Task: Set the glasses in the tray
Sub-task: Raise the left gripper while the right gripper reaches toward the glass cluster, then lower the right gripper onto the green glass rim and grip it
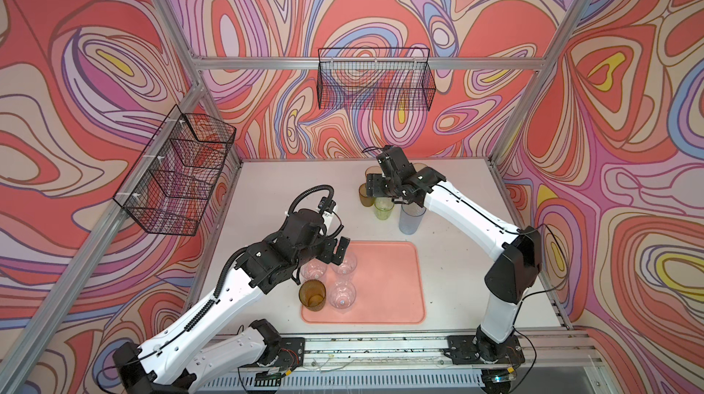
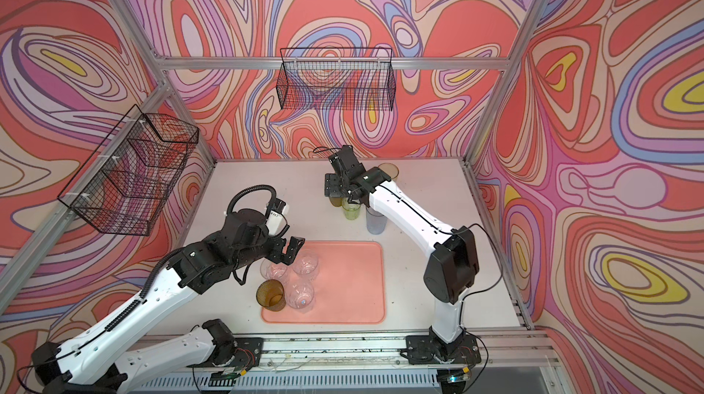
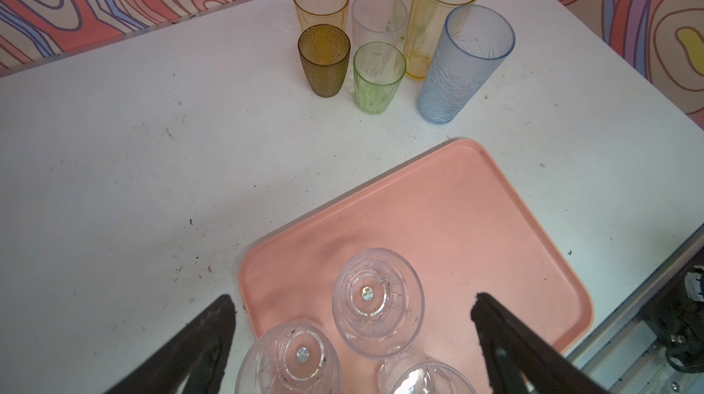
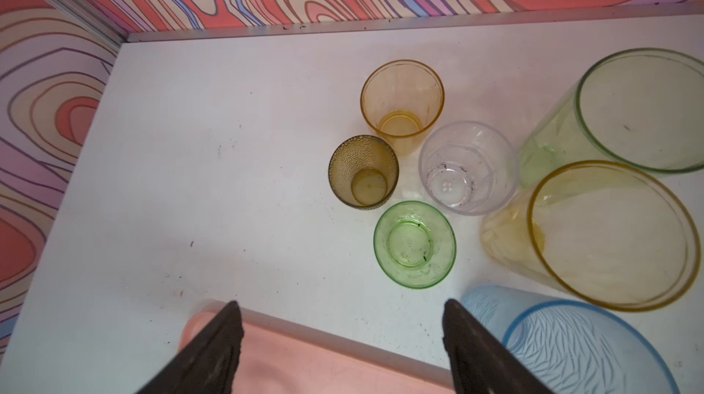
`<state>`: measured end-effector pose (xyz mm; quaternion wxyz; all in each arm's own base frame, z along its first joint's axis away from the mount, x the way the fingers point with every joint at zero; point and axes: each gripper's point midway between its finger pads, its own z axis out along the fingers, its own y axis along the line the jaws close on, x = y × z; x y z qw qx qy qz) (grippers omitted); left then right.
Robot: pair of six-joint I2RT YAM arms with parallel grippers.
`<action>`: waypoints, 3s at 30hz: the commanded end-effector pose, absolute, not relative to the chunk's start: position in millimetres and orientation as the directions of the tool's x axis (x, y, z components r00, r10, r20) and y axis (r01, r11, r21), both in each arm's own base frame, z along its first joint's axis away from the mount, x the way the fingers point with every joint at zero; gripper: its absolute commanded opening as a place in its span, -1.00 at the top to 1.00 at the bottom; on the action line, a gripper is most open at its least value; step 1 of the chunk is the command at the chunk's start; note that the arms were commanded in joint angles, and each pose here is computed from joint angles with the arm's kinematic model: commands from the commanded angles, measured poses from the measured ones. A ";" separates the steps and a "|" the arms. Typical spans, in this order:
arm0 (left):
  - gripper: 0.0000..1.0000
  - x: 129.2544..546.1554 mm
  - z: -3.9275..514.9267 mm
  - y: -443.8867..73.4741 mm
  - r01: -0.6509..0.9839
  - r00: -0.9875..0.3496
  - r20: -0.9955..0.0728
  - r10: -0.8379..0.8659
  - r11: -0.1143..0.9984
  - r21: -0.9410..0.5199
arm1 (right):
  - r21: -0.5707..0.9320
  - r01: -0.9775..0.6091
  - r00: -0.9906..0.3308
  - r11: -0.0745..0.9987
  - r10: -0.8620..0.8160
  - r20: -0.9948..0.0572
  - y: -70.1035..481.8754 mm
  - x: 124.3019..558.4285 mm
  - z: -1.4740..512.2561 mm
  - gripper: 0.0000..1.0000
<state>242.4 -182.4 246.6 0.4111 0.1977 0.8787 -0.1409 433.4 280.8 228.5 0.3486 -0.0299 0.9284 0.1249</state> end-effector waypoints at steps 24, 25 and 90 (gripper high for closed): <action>-1.00 250.8 237.2 -175.1 0.412 -0.601 -0.763 0.239 0.910 -0.039 | 0.065 -0.127 -0.873 0.990 -0.080 -0.481 277.4 458.3 115.2 0.18; -1.00 250.7 236.6 -175.4 0.413 -0.602 -0.761 0.241 0.910 -0.039 | 0.065 -0.128 -0.873 0.990 -0.081 -0.481 277.2 458.9 114.9 0.19; -1.00 249.0 229.4 -180.0 0.434 -0.624 -0.735 0.267 0.900 -0.041 | 0.269 -0.168 -0.882 0.948 -0.023 -0.470 287.9 423.8 133.8 1.00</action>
